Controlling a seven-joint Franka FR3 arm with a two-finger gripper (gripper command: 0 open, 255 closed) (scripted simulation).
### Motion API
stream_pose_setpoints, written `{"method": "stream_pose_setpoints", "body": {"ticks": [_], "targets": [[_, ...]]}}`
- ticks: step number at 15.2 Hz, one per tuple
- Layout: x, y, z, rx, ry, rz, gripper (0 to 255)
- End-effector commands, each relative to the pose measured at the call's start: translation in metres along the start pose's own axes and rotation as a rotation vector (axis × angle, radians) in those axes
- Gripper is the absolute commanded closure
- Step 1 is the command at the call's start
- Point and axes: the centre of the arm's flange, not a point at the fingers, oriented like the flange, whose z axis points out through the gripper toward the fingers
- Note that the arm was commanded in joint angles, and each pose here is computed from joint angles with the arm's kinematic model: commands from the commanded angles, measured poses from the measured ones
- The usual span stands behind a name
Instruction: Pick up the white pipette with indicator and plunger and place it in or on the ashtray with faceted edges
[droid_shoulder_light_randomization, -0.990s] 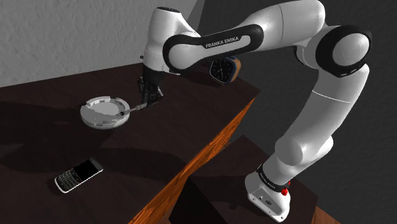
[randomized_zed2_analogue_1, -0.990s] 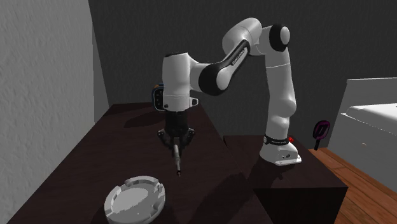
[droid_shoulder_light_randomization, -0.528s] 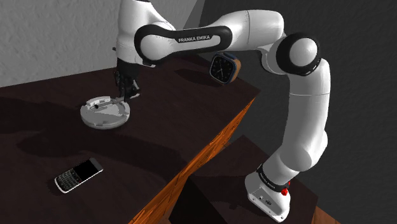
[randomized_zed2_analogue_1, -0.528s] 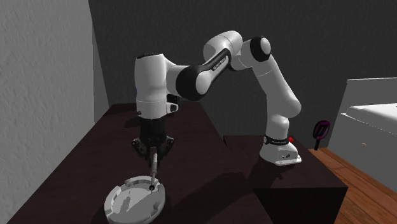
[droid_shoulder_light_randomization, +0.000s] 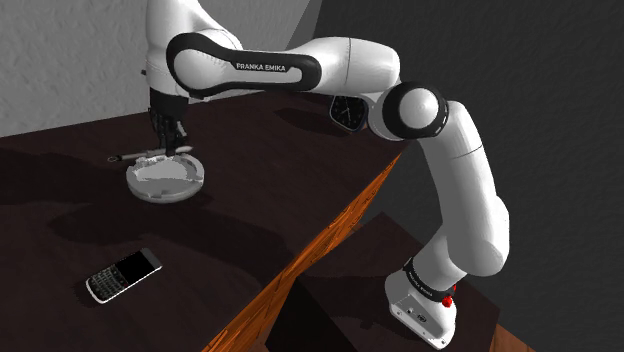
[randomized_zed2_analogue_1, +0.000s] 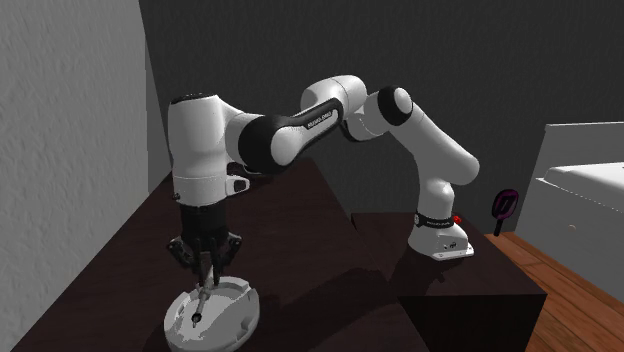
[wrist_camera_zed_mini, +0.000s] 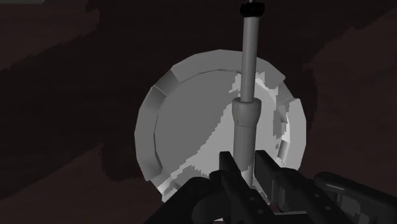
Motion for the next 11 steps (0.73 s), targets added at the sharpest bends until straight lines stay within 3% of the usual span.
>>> {"method": "stream_pose_setpoints", "body": {"ticks": [1, 11], "targets": [[0.001, 0.000, 0.011, 0.000, 0.000, 0.000, 255], [0.005, 0.002, 0.060, 0.000, 0.000, 0.000, 255]]}}
